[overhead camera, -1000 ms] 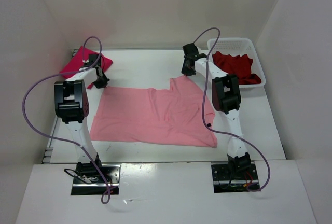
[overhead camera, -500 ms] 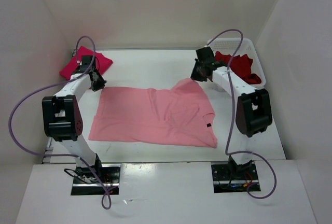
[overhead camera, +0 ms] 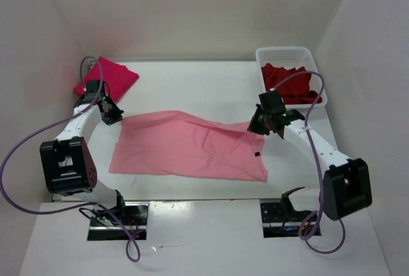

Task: Fold and stack the t-shirts
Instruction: Fold the other side of the tshirt into a rectangle

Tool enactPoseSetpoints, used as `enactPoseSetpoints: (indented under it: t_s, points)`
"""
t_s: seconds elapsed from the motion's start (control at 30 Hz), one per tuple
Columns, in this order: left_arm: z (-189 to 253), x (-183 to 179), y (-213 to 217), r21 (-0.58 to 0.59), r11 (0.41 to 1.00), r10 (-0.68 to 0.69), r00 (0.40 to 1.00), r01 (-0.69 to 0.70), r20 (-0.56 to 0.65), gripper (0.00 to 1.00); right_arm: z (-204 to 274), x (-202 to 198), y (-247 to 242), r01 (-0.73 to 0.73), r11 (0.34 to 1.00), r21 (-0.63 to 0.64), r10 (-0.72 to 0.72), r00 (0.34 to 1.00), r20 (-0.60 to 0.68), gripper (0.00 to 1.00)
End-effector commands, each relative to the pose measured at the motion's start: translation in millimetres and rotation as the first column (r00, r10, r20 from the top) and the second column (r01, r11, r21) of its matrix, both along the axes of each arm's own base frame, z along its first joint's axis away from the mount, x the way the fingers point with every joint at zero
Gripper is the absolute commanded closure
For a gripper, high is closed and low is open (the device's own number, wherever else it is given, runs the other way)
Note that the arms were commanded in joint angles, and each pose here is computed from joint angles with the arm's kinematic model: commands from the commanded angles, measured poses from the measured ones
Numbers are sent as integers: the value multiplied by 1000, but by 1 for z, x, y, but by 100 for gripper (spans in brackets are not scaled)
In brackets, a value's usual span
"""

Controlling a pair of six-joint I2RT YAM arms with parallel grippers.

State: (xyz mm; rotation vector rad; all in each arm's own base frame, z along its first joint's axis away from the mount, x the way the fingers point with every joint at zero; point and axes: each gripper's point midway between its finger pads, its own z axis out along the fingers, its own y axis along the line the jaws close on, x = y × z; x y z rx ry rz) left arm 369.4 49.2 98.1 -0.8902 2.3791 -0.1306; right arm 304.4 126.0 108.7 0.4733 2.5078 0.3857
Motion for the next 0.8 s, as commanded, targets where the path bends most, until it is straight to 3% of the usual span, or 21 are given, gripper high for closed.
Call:
enactPoseSetpoints:
  t_s: [0.0,0.47,0.67,0.77]
  points:
    - [5,-11,3,-58,998,0,1000,0,12,100,7,-24,4,28,997,78,-26,999,-33,98]
    - [-29,-48,20,-294,950,99,994,-106,-36,100,-9,-102,4,176,960,216,-130,969,-211,97]
    - [-24,-58,30,-327,932,159,987,-158,-25,89,-11,-119,11,193,962,192,-140,956,-258,97]
    - [-7,-55,27,-340,928,167,986,-152,16,76,-6,-134,23,177,963,204,-119,956,-268,96]
